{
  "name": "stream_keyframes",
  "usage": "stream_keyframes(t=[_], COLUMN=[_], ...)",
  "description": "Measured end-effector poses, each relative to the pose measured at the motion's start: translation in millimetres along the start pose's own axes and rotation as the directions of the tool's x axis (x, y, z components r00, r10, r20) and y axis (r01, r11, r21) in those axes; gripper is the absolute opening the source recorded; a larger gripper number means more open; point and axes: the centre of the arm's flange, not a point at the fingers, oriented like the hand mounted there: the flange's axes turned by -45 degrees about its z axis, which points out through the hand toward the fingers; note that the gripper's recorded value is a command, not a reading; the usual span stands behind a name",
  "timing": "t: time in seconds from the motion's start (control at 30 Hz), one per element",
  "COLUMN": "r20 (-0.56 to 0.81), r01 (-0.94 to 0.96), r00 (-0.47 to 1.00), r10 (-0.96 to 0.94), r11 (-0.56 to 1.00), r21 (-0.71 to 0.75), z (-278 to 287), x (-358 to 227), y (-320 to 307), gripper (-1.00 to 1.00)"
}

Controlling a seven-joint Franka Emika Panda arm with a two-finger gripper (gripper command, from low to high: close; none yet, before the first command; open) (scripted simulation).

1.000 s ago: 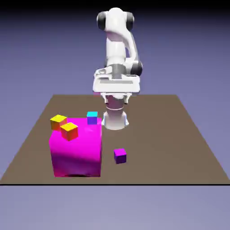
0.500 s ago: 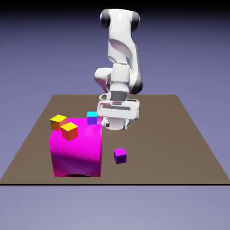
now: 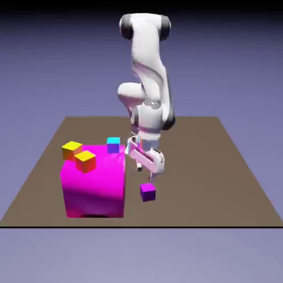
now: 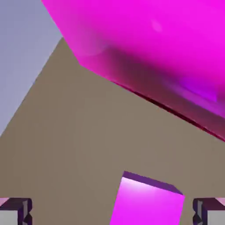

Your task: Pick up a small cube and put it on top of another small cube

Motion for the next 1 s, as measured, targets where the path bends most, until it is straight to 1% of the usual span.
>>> stream_keyframes(t=[0.17,0.37,0.63,0.67,0.73,1.0], r20=[0.041,0.043,0.041,0.040,0.041,0.044], r01=[-0.156,-0.162,-0.158,-0.157,-0.157,-0.162], r00=[0.986,0.985,0.986,0.986,0.986,0.985], r10=[0.159,0.164,0.161,0.160,0.160,0.165], r11=[0.985,0.985,0.985,0.985,0.985,0.985], r21=[-0.070,-0.060,-0.068,-0.070,-0.070,-0.058], z=[21.7,42.0,86.3,91.3,91.3,45.9], x=[-13.0,-14.0,-17.3,-17.7,-17.7,-14.3], y=[7.6,2.5,9.9,11.8,11.8,2.2], gripper=[0.00,0.00,0.00,-1.00,-1.00,-1.00])
